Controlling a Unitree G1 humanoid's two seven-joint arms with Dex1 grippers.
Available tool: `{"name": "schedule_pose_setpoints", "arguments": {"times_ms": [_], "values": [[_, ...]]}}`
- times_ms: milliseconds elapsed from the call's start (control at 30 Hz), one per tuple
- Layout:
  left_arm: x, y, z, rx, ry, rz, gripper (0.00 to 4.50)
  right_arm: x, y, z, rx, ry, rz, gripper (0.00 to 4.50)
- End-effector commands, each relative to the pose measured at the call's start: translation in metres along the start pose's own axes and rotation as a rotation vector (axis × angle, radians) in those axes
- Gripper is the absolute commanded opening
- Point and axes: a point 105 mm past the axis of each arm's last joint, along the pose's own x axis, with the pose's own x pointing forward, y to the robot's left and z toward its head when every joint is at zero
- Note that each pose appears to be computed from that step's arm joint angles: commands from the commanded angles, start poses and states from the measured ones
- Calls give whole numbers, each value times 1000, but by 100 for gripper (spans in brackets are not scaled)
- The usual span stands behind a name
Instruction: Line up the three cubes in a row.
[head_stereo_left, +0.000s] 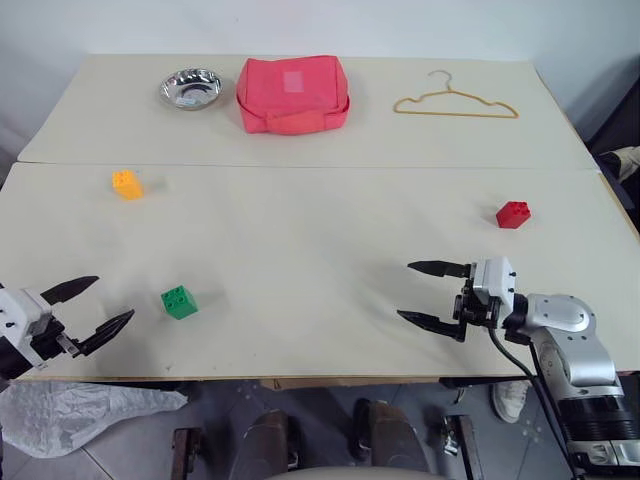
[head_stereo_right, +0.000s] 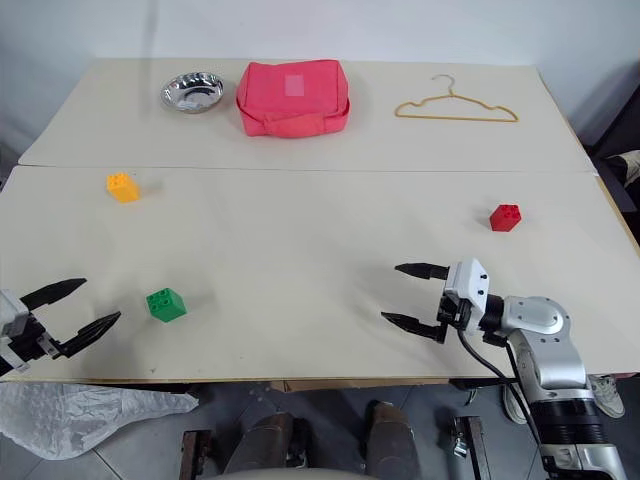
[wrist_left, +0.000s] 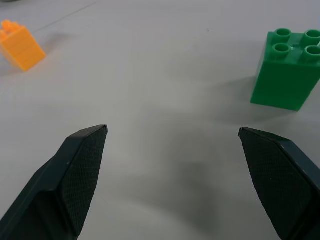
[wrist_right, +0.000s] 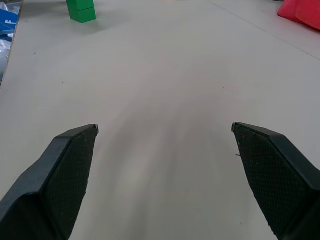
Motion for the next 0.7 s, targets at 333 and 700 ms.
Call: {"name": "schedule_pose_setpoints", "arguments": {"times_ms": [333, 700], "values": [[34, 8, 73, -213, -192, 112, 449, -37, -27, 30, -71, -113, -386, 450], [134, -111, 148, -6, -304, -589, 449, -166, -37, 0, -2, 17, -1076, 450]]}}
